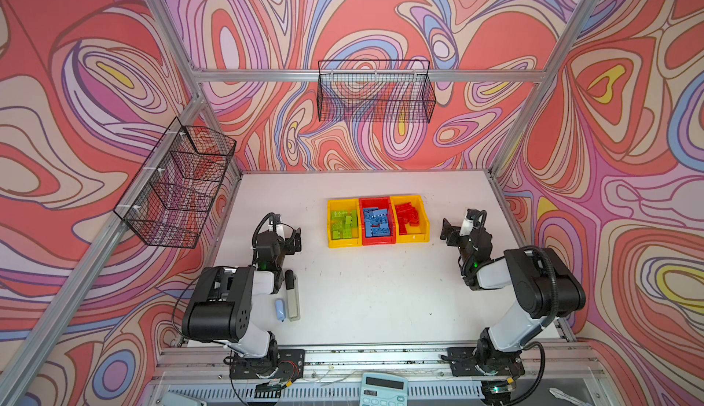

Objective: Sort the legos into containers by color

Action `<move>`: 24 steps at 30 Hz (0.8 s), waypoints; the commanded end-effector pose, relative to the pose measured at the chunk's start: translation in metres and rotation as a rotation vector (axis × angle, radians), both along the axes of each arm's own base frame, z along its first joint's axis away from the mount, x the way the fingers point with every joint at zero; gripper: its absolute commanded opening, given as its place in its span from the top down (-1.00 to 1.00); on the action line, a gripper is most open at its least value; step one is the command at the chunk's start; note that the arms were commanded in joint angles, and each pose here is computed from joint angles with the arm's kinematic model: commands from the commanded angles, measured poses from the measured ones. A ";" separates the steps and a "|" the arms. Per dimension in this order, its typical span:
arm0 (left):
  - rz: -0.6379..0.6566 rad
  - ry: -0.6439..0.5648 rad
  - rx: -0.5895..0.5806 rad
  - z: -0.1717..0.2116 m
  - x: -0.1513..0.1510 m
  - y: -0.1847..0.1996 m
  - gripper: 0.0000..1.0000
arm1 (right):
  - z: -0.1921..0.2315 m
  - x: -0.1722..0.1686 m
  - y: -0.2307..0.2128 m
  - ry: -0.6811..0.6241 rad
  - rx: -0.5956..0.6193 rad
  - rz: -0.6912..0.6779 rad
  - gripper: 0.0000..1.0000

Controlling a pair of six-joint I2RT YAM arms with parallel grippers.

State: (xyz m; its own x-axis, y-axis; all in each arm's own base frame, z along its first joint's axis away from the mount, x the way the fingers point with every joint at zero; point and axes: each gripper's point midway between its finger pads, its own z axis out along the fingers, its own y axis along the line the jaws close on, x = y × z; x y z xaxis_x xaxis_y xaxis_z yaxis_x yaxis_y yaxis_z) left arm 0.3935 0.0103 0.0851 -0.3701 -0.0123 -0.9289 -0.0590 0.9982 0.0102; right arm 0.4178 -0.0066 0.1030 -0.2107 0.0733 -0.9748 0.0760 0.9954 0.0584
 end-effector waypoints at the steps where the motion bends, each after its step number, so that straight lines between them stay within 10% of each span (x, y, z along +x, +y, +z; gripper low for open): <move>1: -0.012 -0.008 -0.013 0.003 0.001 -0.002 -1.00 | 0.004 -0.001 0.002 -0.028 -0.013 0.019 -0.96; 24: -0.014 -0.011 -0.014 0.003 0.000 -0.003 -1.00 | 0.004 -0.002 0.003 -0.031 -0.013 0.020 -0.96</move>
State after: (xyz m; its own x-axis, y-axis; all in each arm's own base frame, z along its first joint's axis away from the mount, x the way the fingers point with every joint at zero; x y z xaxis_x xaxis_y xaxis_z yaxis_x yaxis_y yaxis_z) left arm 0.3928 0.0084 0.0831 -0.3780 -0.0196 -0.9256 -0.0514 0.9987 -0.0002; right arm 0.4166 -0.0041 0.1065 -0.1922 0.0706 -0.9788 0.0600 0.9964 0.0601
